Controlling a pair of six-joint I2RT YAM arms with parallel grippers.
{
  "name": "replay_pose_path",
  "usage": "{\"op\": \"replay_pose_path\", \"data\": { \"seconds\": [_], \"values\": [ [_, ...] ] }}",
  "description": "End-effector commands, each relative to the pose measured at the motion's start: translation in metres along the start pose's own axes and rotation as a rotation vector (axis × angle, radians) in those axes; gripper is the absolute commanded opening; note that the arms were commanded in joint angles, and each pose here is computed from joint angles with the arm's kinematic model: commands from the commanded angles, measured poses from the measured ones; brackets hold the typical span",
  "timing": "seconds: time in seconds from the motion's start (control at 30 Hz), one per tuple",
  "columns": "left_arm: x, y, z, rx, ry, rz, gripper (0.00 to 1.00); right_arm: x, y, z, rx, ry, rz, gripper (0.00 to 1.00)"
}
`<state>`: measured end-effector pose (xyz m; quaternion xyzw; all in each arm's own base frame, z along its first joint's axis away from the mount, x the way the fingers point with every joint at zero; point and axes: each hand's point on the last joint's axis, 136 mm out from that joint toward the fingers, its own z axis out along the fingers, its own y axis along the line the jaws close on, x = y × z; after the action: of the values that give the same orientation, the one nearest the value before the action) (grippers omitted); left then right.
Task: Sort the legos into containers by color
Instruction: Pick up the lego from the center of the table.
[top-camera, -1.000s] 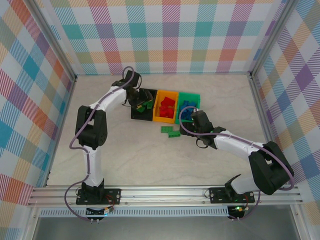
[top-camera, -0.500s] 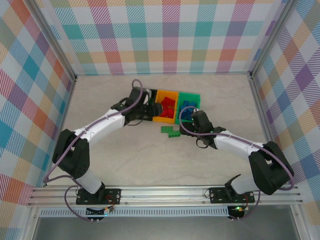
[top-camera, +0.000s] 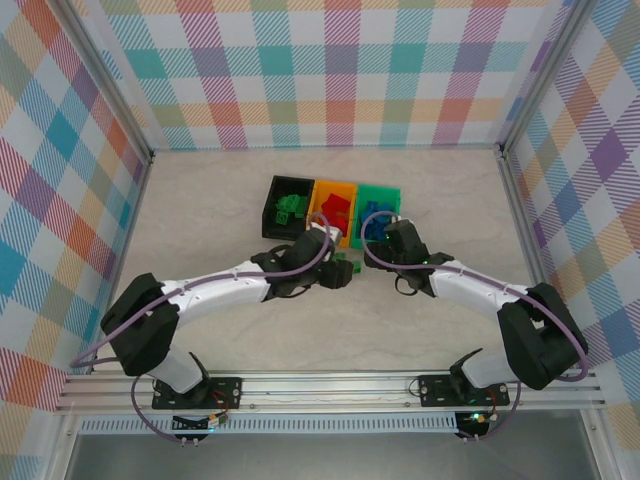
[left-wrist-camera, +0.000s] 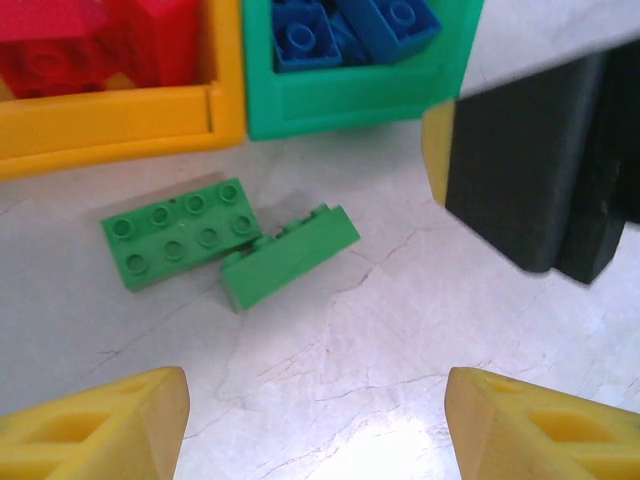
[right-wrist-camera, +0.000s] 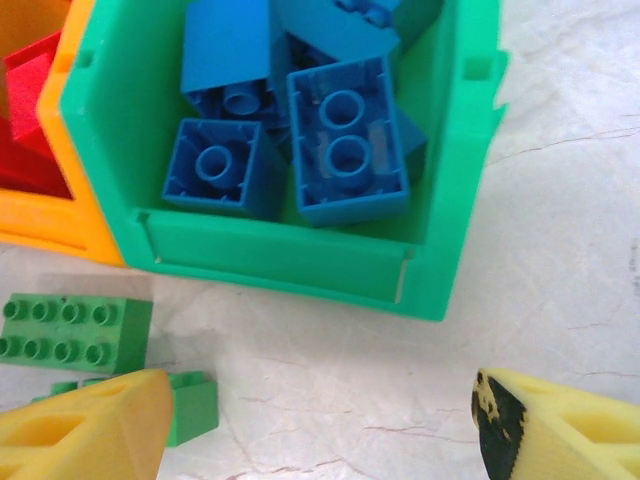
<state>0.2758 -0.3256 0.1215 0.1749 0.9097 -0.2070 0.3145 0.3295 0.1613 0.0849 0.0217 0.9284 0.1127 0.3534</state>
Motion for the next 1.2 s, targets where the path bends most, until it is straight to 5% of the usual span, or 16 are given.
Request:
{"op": "replay_pose_path", "data": {
  "seconds": [0.0,0.67,1.17],
  "values": [
    [0.005,0.003,0.008,-0.074,0.037,0.095,0.68,-0.003,-0.005,-0.003,-0.009,-0.015,0.03,0.79],
    [0.011,-0.005,0.053,-0.082,0.288,0.434,0.67,-0.008,-0.03,-0.008,0.023,-0.032,0.104,0.79],
    [-0.001,0.015,0.086,-0.112,0.339,0.482,0.64,-0.006,-0.026,-0.004,0.0,-0.019,0.116,0.8]
  ]
}}
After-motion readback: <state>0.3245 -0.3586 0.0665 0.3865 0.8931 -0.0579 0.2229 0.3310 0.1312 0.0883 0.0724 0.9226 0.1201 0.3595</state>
